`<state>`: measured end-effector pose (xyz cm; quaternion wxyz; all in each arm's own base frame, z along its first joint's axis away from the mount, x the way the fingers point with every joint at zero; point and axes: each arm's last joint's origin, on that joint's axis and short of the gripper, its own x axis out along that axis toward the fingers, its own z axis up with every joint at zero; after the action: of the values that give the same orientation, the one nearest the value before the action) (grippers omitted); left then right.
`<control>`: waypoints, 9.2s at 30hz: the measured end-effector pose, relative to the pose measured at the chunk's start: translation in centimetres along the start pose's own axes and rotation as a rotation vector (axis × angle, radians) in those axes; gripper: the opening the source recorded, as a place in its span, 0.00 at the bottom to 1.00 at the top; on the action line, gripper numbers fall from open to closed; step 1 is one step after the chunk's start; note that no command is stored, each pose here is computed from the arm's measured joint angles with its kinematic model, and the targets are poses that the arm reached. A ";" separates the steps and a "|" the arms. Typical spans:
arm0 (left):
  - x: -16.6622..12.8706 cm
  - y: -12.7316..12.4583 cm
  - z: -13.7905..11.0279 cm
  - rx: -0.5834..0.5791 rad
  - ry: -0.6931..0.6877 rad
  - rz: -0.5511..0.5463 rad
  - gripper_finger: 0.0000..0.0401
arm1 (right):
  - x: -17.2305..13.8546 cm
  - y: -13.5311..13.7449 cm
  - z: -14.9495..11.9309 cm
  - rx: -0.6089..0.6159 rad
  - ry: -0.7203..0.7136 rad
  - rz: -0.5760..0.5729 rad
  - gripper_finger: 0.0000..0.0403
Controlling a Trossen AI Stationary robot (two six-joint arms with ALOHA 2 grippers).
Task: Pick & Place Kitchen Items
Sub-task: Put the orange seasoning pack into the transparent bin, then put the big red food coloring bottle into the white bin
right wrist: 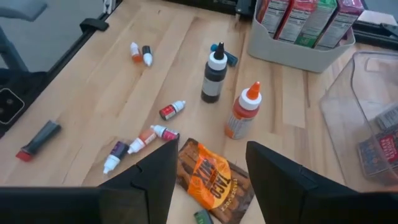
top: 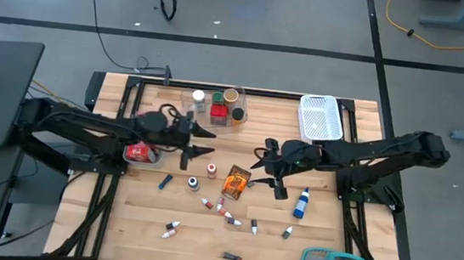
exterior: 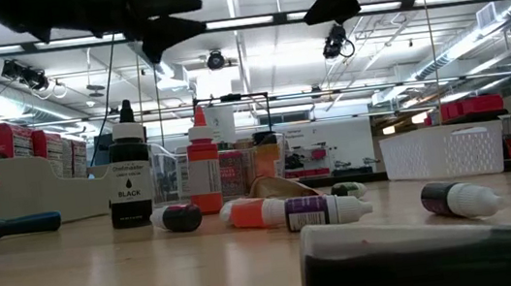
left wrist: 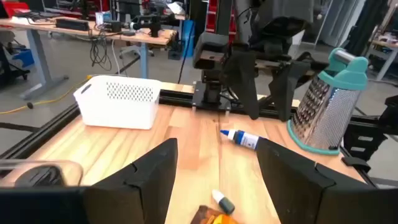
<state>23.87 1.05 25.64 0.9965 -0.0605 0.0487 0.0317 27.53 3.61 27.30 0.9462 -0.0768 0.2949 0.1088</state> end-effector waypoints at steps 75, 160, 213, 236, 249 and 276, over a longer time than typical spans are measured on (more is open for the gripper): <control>17.8 2.2 -11.8 0.072 0.962 -0.048 0.35 | -2.2 0.2 -0.3 0.050 0.039 0.005 0.50; 11.7 5.1 -3.2 0.297 1.045 0.418 0.27 | -2.3 0.2 -0.1 0.056 0.022 0.003 0.50; 5.9 11.1 -1.1 0.083 0.957 0.901 0.26 | -2.2 0.1 0.1 0.040 -0.001 0.000 0.50; -0.2 2.2 7.2 0.145 0.461 0.689 0.28 | 1.0 -0.1 0.3 0.132 -0.046 -0.003 0.50; -0.3 0.2 3.9 0.138 0.456 0.614 0.28 | 5.7 -1.3 0.2 0.169 -0.123 -0.234 0.50; -0.5 -0.5 4.0 0.155 0.452 0.592 0.28 | 17.0 -3.4 -4.9 0.313 -0.345 -0.211 0.68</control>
<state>23.79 1.05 29.65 0.9100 0.0263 0.2847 0.3004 39.34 2.03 13.85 0.9890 0.0601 0.1329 -0.0261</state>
